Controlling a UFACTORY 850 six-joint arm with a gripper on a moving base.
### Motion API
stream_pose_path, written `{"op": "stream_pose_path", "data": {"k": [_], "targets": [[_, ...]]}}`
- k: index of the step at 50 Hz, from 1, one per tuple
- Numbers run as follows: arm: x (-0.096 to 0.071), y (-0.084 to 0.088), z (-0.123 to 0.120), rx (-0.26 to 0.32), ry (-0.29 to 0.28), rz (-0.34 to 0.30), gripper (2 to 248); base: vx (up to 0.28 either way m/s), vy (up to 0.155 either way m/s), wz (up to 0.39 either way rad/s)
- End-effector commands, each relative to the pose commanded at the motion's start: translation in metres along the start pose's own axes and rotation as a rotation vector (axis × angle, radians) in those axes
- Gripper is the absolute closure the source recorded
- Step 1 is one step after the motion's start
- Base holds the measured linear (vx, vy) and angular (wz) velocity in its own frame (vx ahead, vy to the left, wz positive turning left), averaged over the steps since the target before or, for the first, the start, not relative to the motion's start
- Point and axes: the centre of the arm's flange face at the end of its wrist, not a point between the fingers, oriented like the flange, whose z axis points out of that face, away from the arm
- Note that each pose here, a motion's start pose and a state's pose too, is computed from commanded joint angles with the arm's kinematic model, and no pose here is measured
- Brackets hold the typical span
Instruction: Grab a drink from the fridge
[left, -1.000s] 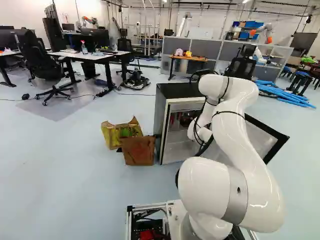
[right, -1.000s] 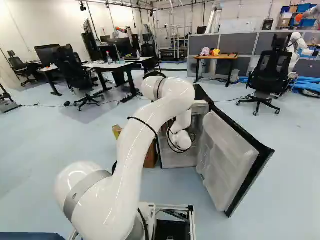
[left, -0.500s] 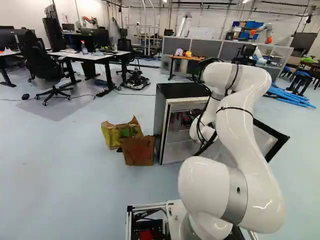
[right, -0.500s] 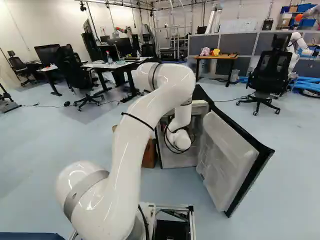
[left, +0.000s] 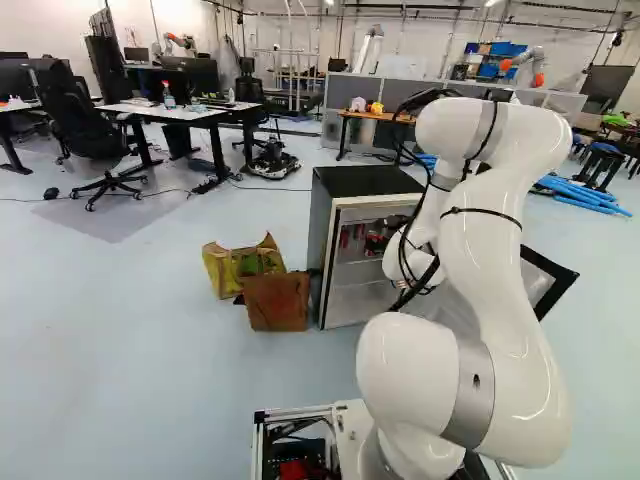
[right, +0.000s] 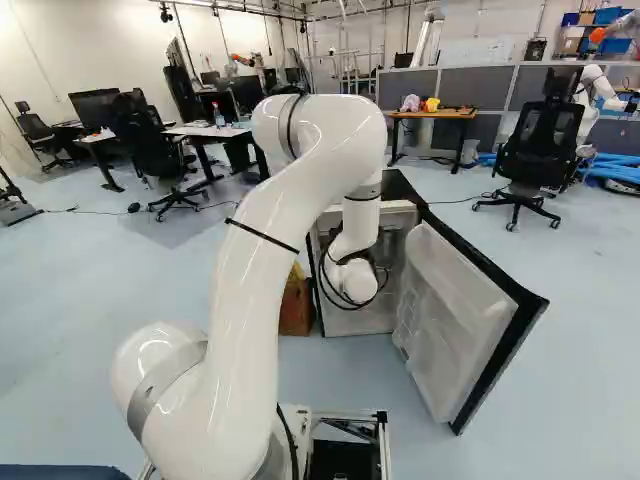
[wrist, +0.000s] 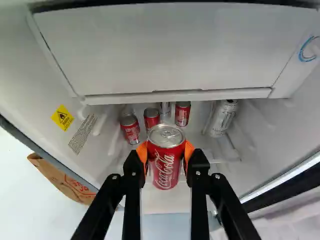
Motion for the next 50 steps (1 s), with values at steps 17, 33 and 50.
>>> {"op": "stream_pose_path", "data": {"k": [17,33,50], "targets": [[0.011,-0.013,-0.042,-0.013,-0.010,0.014,157,0.000,0.000,0.000],[0.021,-0.025,-0.080,-0.027,-0.013,0.022,157,0.000,0.000,0.000],[0.033,-0.037,-0.109,-0.037,-0.001,0.018,157,0.000,0.000,0.000]]}}
